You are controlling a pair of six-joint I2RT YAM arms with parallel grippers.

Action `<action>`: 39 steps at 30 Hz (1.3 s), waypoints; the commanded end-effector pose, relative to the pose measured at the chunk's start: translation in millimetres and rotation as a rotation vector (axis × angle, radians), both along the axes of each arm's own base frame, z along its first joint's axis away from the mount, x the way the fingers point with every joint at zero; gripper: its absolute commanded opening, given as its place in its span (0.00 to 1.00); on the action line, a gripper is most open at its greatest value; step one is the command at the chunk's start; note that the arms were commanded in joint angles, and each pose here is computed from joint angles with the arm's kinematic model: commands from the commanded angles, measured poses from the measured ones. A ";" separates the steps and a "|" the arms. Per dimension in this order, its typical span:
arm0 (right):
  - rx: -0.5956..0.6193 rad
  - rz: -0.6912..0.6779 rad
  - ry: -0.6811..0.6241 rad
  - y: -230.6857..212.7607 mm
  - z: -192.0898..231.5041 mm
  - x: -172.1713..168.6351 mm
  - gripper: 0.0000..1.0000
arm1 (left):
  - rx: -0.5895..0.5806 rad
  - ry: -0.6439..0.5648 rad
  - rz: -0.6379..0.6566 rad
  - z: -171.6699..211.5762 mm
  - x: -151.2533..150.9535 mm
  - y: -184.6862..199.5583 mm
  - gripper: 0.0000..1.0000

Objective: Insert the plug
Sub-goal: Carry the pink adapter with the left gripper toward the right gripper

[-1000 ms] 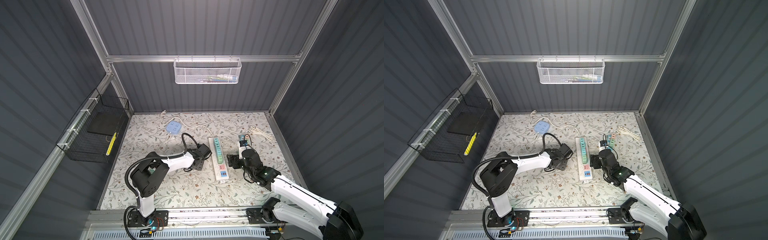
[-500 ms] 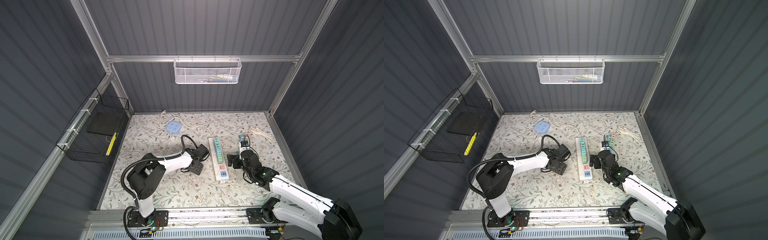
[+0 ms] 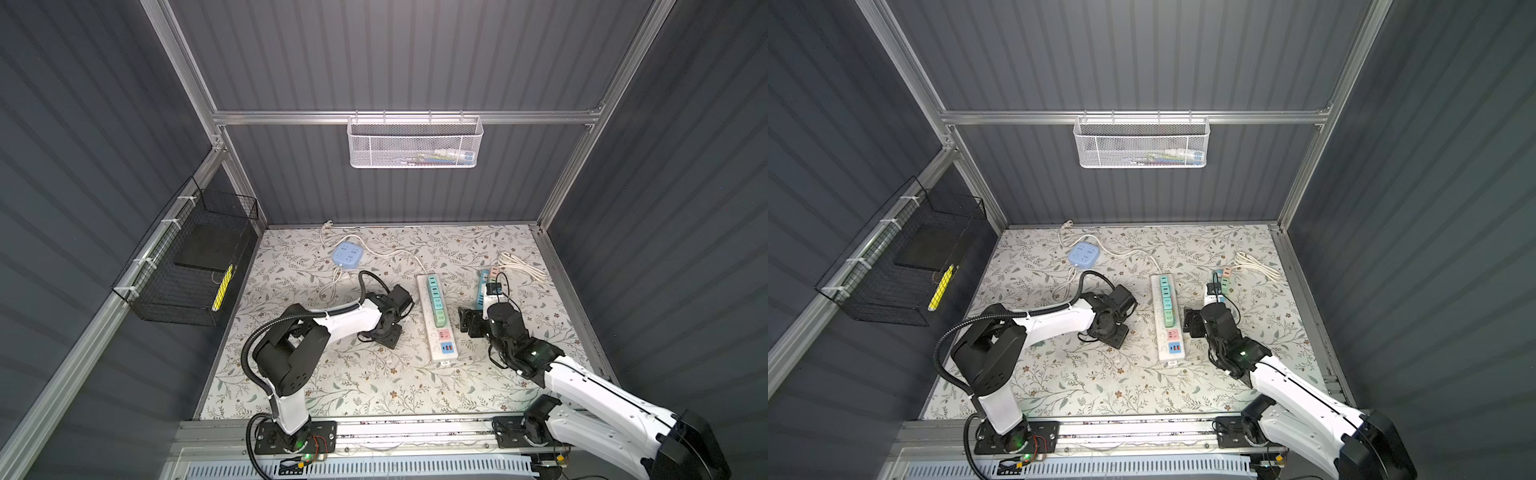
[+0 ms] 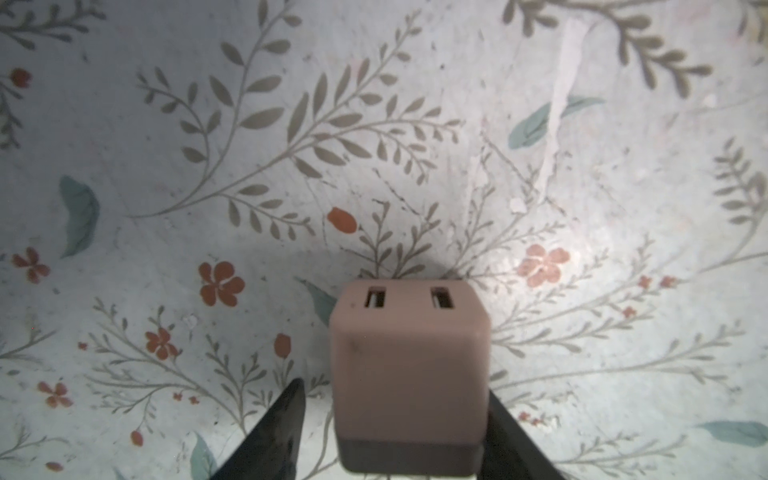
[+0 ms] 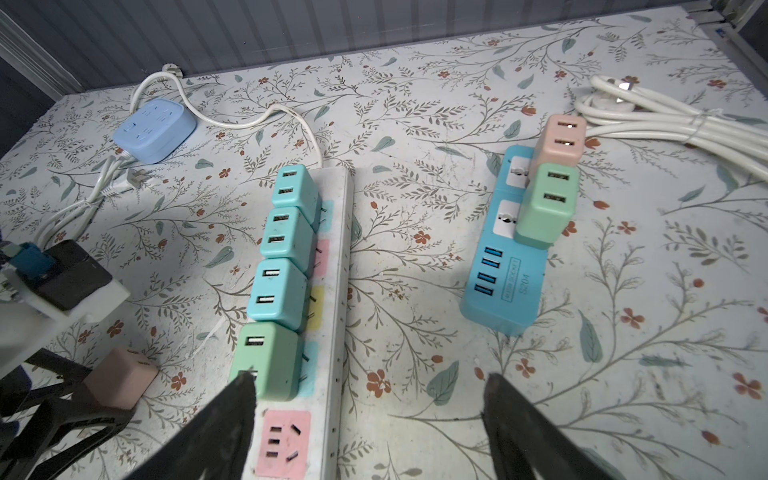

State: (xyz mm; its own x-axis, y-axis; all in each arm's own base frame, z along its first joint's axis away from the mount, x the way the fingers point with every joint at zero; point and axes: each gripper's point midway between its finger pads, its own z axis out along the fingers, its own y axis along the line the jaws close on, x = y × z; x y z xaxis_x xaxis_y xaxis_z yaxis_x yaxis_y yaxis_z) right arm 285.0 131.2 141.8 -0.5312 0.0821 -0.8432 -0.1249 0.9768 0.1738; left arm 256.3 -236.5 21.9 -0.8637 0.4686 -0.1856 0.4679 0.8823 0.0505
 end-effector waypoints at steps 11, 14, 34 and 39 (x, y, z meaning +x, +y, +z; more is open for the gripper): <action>-0.003 0.008 0.014 2.0 -3.9 0.3 0.85 | 0.013 0.033 0.001 -9.6 2.9 -2.9 0.53; -0.003 0.010 0.015 2.4 -4.3 0.2 0.85 | 0.021 0.023 0.001 -12.4 3.3 -0.7 0.44; 0.081 0.272 0.107 51.8 17.5 -12.7 0.61 | -0.538 -0.672 -0.411 112.2 5.8 -113.6 0.13; 0.170 0.410 0.161 77.9 38.5 -27.2 0.43 | -0.581 -0.756 -0.469 123.8 -3.9 -123.6 0.10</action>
